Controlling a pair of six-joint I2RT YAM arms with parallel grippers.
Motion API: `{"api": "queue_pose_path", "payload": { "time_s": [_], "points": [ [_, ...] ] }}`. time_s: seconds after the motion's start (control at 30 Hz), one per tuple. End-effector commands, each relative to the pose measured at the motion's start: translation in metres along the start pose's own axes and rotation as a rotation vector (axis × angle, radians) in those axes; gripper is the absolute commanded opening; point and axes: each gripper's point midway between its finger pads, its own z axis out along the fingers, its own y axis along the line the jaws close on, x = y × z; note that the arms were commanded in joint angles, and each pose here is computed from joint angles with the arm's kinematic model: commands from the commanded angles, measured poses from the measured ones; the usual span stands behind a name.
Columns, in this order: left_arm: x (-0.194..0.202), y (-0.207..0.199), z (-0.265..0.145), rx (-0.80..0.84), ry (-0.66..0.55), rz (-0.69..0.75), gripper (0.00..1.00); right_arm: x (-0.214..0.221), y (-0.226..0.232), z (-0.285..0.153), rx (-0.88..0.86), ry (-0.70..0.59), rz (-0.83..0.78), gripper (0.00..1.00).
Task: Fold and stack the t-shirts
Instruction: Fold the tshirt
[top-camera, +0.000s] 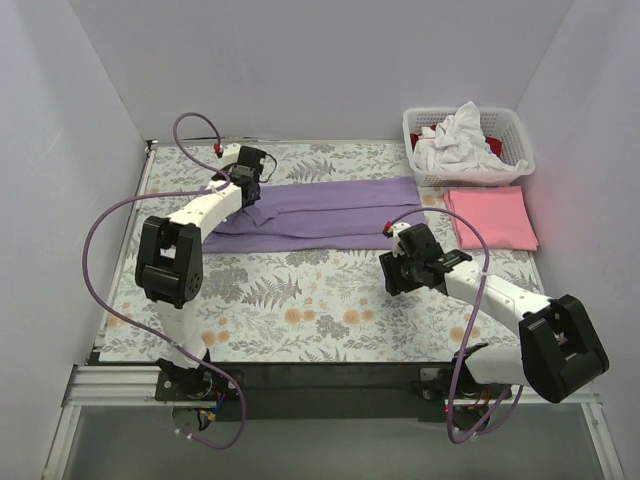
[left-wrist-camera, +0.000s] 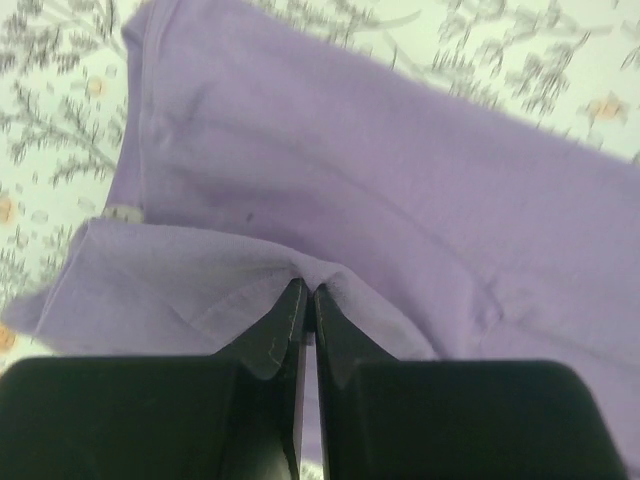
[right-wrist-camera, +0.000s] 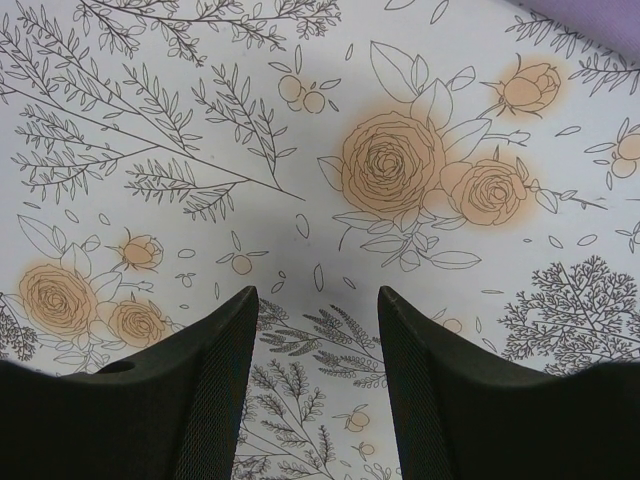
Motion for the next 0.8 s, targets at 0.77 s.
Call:
{"api": "queue_pose_path", "payload": {
  "time_s": [0.77],
  "points": [
    [-0.073,-0.046,0.057,0.077,-0.198,-0.012,0.36,-0.028,0.002,0.006,0.011,-0.01,-0.016,0.58]
  ]
}}
